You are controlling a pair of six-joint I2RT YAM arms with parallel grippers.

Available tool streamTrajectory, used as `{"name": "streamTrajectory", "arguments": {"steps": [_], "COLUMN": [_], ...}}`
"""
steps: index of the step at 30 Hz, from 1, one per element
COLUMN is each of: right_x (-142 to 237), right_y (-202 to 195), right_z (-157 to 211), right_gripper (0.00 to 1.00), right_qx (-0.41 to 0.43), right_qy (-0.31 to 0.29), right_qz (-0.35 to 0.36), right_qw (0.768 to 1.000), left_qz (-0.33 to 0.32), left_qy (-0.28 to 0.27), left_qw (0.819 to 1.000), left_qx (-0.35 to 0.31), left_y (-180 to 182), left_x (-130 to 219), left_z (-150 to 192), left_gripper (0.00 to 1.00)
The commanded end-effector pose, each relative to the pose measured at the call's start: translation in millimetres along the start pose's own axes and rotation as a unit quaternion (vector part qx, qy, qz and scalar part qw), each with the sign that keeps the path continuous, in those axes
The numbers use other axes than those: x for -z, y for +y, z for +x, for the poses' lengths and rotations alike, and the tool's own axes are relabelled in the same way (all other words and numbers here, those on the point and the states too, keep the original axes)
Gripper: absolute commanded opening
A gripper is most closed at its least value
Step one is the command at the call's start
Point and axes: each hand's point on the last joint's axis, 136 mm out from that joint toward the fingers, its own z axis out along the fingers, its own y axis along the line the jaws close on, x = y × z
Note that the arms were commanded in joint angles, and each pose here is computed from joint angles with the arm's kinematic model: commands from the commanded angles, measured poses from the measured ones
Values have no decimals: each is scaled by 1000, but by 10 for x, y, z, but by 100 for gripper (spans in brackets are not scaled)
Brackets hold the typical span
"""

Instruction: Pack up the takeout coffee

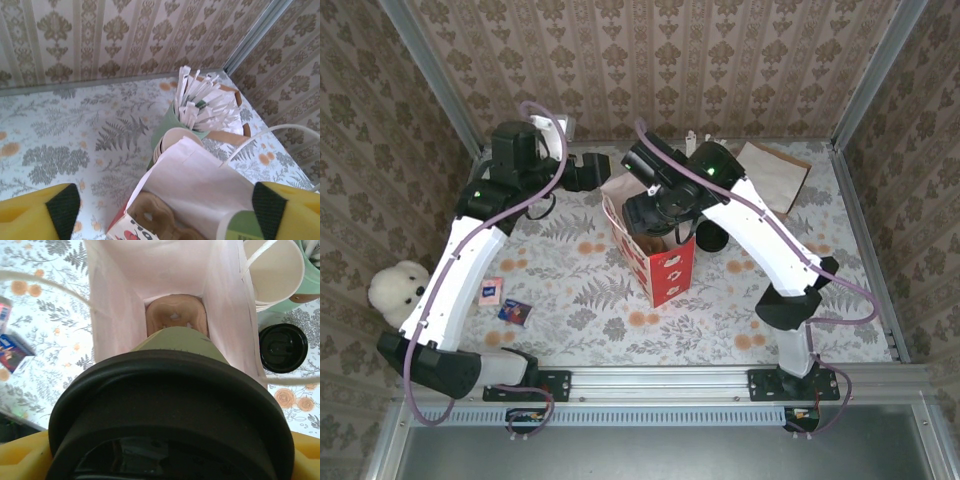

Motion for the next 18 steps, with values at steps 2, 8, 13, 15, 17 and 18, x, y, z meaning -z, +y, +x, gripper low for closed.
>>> {"name": "streamTrajectory", "arguments": {"steps": [2,8,13,15,17,18], "right_x": [-103,-316,-434,-468,-488,-500], "right_y": [-122,29,-54,-90,-106,-123], "right_z": [117,184,280,337,387,398], "right_gripper": [61,60,61,60,60,60], "right_qx": [9,19,19,17,18,18], "right_qy": [31,67,99,117,132,138], "right_qz": [42,23,44,49,47,47], "right_qw": [999,997,994,992,990,989], "left_qz": [30,-5,1,8,19,25], "left_qy": [18,12,42,54,65,73], "left_qw": [999,1000,999,998,995,994], "left_qx": [2,8,-11,-39,-69,-80], "left_y": [-136,71,169,199,236,255], "left_x": [73,91,-135,-267,-426,-505], "left_z": [102,162,187,171,163,171], "left_gripper": [86,87,89,88,88,87]}}
